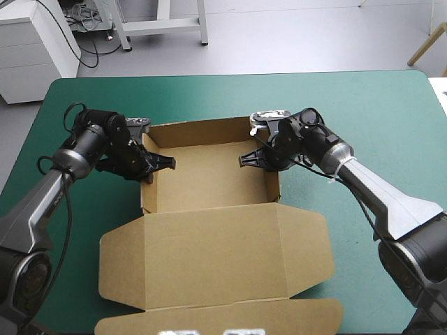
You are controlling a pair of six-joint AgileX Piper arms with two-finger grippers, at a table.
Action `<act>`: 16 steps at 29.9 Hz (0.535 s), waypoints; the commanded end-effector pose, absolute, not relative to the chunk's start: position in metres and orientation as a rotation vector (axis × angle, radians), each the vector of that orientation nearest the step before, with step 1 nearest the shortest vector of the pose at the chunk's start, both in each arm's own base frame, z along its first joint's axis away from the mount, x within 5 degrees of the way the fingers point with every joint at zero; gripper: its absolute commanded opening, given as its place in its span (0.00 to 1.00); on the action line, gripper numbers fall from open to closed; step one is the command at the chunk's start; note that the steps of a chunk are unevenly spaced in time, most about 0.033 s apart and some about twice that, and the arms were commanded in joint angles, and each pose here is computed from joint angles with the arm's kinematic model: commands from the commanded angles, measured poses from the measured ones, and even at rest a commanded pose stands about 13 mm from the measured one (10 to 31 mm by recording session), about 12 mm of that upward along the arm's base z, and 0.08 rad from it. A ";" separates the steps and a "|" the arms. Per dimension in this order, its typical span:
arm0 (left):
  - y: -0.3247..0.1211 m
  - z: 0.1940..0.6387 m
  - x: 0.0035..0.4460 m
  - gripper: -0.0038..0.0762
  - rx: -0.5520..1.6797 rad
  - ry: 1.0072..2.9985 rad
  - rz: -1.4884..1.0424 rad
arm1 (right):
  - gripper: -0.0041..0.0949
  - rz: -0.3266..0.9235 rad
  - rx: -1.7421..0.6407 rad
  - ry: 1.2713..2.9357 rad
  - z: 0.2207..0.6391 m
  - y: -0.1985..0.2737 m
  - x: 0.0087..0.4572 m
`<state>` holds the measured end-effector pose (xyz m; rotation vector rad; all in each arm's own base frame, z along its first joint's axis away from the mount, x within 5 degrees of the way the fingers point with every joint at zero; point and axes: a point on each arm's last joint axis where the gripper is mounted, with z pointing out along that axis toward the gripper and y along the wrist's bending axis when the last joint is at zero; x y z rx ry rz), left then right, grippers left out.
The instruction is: Fold the box
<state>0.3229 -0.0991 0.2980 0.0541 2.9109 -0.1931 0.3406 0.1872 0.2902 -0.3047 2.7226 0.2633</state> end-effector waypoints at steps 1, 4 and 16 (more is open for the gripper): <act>-0.109 0.319 0.337 0.04 0.130 2.801 -0.175 | 0.02 0.280 -0.266 2.697 0.321 0.163 0.339; -0.115 0.311 0.345 0.04 0.129 2.831 -0.197 | 0.02 0.218 -0.238 2.771 0.313 0.144 0.344; -0.120 0.291 0.356 0.04 0.200 2.851 -0.210 | 0.08 0.148 -0.247 2.767 0.310 0.137 0.349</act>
